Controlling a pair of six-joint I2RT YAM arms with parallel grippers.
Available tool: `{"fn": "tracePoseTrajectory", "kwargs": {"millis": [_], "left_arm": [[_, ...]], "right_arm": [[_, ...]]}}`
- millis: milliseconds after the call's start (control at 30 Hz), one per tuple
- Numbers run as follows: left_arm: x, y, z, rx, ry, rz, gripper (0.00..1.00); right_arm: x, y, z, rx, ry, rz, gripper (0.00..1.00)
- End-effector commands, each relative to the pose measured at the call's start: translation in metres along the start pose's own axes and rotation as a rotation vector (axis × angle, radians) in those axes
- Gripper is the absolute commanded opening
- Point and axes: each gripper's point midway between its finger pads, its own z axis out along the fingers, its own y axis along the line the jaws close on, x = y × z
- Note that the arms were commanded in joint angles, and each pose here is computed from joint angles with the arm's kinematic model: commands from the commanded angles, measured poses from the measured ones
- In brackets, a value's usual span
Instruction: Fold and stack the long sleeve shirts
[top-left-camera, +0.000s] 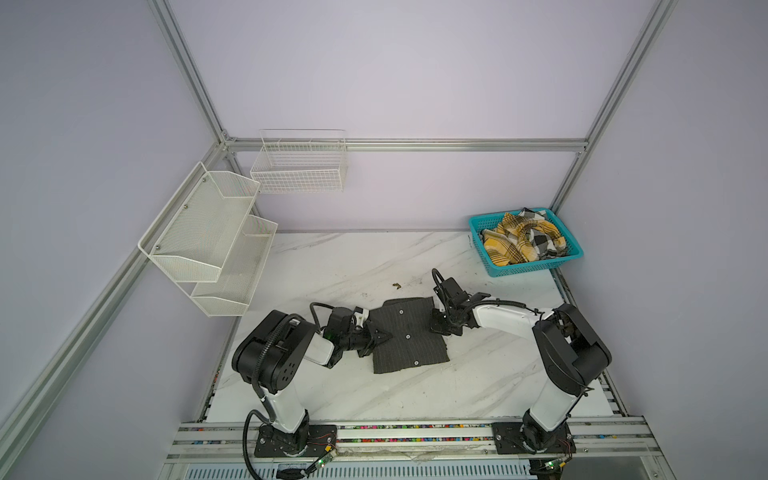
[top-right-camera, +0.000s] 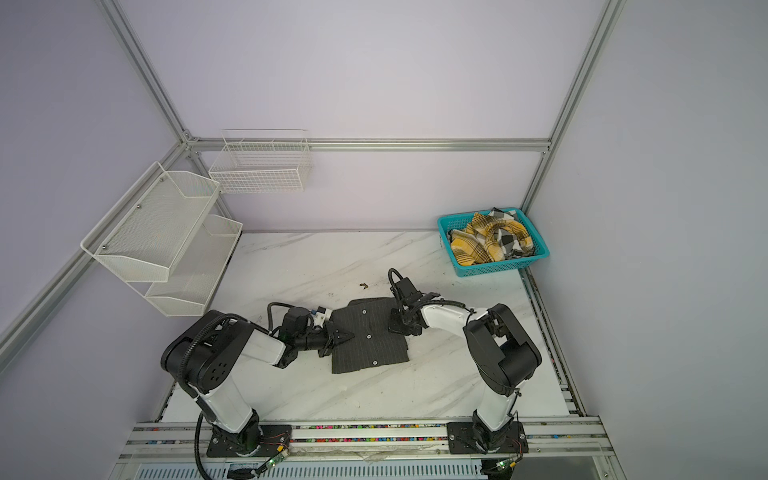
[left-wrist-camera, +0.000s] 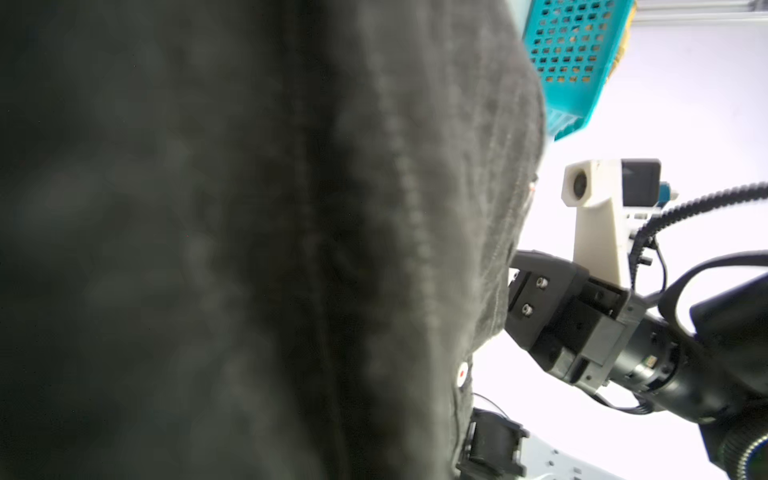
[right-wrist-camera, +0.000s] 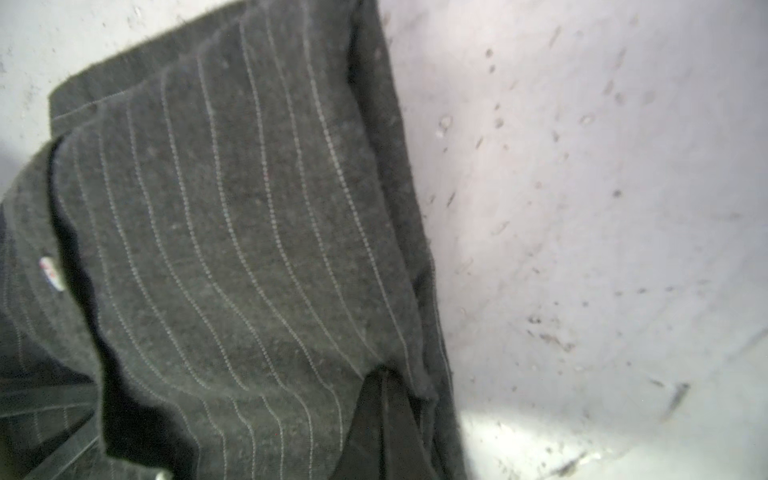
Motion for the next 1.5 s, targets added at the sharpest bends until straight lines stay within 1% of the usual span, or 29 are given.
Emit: {"fn": "tracePoseTrajectory", "kwargs": {"millis": [0, 100, 200, 267, 367, 500, 600, 633, 700, 733, 800, 867, 933, 1000, 1100, 1167, 1200, 1233, 1267, 1300, 1333, 1367, 1400, 1433, 1467], "left_arm": [[-0.009, -0.012, -0.003, -0.059, -0.018, 0.029, 0.05], [-0.015, -0.022, -0.012, -0.106, -0.023, 0.083, 0.00], [-0.023, -0.036, -0.031, -0.157, -0.046, 0.132, 0.00], [-0.031, -0.046, -0.051, -0.210, -0.080, 0.178, 0.00], [-0.043, -0.063, -0.093, -0.316, -0.157, 0.264, 0.00], [-0.060, -0.065, -0.166, -0.582, -0.265, 0.338, 0.00], [-0.067, -0.074, -0.224, -0.813, -0.348, 0.427, 0.00], [-0.067, -0.078, -0.242, -0.889, -0.368, 0.451, 0.00], [-0.069, -0.087, -0.277, -1.032, -0.400, 0.470, 0.00], [-0.069, -0.089, -0.293, -1.112, -0.400, 0.472, 0.00], [-0.064, -0.090, -0.311, -1.223, -0.360, 0.451, 0.00], [-0.060, -0.088, -0.314, -1.313, -0.312, 0.436, 0.00], [-0.056, -0.080, -0.296, -1.391, -0.228, 0.449, 0.00], [-0.054, -0.065, -0.256, -1.418, -0.106, 0.443, 0.00], [-0.044, -0.054, -0.174, -1.439, 0.049, 0.482, 0.00], [-0.035, -0.056, -0.117, -1.431, 0.100, 0.506, 0.00], [-0.029, -0.058, -0.084, -1.402, 0.117, 0.512, 0.00], [-0.020, -0.060, -0.049, -1.359, 0.134, 0.503, 0.13], [-0.010, -0.065, -0.019, -1.311, 0.146, 0.507, 0.33], [0.002, -0.073, 0.014, -1.252, 0.144, 0.521, 0.55], [0.014, -0.084, 0.047, -1.181, 0.139, 0.533, 0.71], [0.025, -0.094, 0.071, -1.114, 0.145, 0.532, 0.78], [0.038, -0.108, 0.096, -1.030, 0.157, 0.524, 0.81], [0.047, -0.123, 0.118, -0.943, 0.157, 0.517, 0.82], [0.050, -0.136, 0.130, -0.887, 0.152, 0.511, 0.84]], "right_arm": [[-0.004, 0.003, -0.030, 0.025, -0.018, 0.020, 0.05], [-0.024, 0.016, -0.061, -0.012, -0.086, 0.015, 0.05], [-0.037, 0.024, -0.088, -0.045, -0.137, 0.022, 0.06], [-0.041, 0.026, -0.101, -0.059, -0.162, 0.026, 0.06], [-0.042, 0.027, -0.115, -0.076, -0.186, 0.032, 0.06], [-0.041, 0.026, -0.130, -0.099, -0.212, 0.034, 0.06], [-0.040, 0.025, -0.137, -0.117, -0.228, 0.037, 0.06], [-0.039, 0.026, -0.145, -0.135, -0.246, 0.033, 0.06], [-0.035, 0.026, -0.150, -0.155, -0.250, 0.030, 0.06], [-0.033, 0.025, -0.152, -0.164, -0.253, 0.030, 0.06], [-0.029, 0.021, -0.156, -0.173, -0.257, 0.035, 0.06], [-0.025, 0.013, -0.159, -0.177, -0.257, 0.052, 0.06], [-0.021, 0.007, -0.162, -0.189, -0.252, 0.074, 0.06], [-0.019, 0.002, -0.169, -0.206, -0.255, 0.087, 0.06], [-0.018, -0.007, -0.182, -0.197, -0.272, 0.089, 0.06], [-0.019, -0.014, -0.194, -0.184, -0.289, 0.093, 0.06], [-0.019, -0.018, -0.199, -0.172, -0.296, 0.096, 0.07], [-0.020, -0.023, -0.205, -0.155, -0.306, 0.098, 0.09], [-0.020, -0.029, -0.209, -0.134, -0.314, 0.101, 0.13], [-0.020, -0.035, -0.216, -0.111, -0.328, 0.103, 0.20], [-0.020, -0.041, -0.221, -0.092, -0.336, 0.105, 0.29], [-0.020, -0.045, -0.228, -0.078, -0.346, 0.108, 0.36], [-0.020, -0.049, -0.236, -0.065, -0.359, 0.109, 0.41], [-0.020, -0.050, -0.245, -0.062, -0.375, 0.111, 0.45], [-0.021, -0.051, -0.254, -0.056, -0.390, 0.114, 0.47]]}}
